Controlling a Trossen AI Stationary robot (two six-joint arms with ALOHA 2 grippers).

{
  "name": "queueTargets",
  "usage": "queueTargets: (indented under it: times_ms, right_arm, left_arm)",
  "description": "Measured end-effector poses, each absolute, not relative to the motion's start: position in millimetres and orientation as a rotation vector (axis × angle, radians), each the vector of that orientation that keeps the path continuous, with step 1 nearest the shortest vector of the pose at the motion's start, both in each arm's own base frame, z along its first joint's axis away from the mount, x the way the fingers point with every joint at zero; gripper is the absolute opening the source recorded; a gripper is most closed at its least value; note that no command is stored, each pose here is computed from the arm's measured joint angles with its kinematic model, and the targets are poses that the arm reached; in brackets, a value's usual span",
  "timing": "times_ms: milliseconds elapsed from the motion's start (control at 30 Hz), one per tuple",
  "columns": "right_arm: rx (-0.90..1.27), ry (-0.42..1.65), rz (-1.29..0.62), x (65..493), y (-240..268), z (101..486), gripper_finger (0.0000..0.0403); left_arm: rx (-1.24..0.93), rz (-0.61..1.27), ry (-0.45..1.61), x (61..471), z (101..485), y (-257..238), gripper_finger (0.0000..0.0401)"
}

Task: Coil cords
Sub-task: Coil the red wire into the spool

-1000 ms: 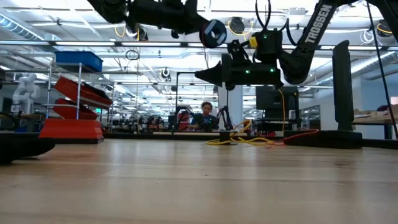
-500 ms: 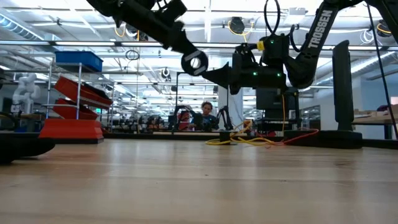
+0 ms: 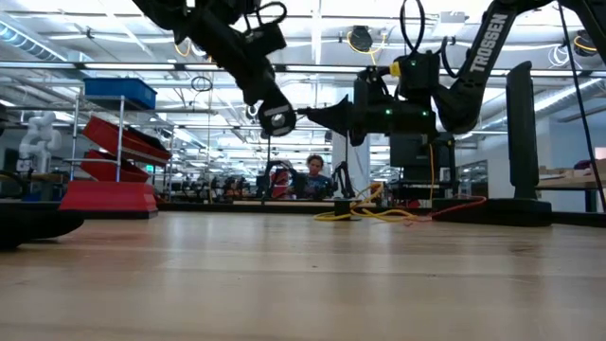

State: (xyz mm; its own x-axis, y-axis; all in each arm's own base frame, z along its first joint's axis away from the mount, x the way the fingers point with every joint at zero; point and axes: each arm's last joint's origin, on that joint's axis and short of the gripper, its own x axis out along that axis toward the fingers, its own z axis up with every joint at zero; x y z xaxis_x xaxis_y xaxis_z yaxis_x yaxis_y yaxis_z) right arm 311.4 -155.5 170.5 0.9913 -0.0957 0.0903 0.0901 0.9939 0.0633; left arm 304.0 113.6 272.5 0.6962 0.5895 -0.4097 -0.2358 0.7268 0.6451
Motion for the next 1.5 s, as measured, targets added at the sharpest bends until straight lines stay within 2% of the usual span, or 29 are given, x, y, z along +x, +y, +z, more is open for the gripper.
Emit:
queueTargets:
  times_ms: [300, 700, 1000, 1333, 1500]
  right_arm:
    - [0.034, -0.134, -0.049, 315, -139, 187, 0.0000]
    - [-0.038, -0.139, -0.064, 321, -124, 190, 0.0000]
    - [-0.095, -0.146, -0.107, 323, -124, 192, 0.0000]
    - [-0.122, -0.105, -0.084, 335, -119, 197, 0.0000]
    - [-0.123, -0.082, -0.078, 341, -117, 199, 0.0000]
  left_arm:
    - [0.645, 0.533, 0.635, 325, 252, 122, 0.0000]
    - [0.604, 0.661, 0.369, 340, 263, 128, 0.0000]
    - [0.501, 0.606, 0.270, 342, 266, 125, 0.0000]
    - [0.484, 0.550, 0.342, 342, 258, 124, 0.0000]
    - [0.470, 0.536, 0.305, 343, 261, 123, 0.0000]
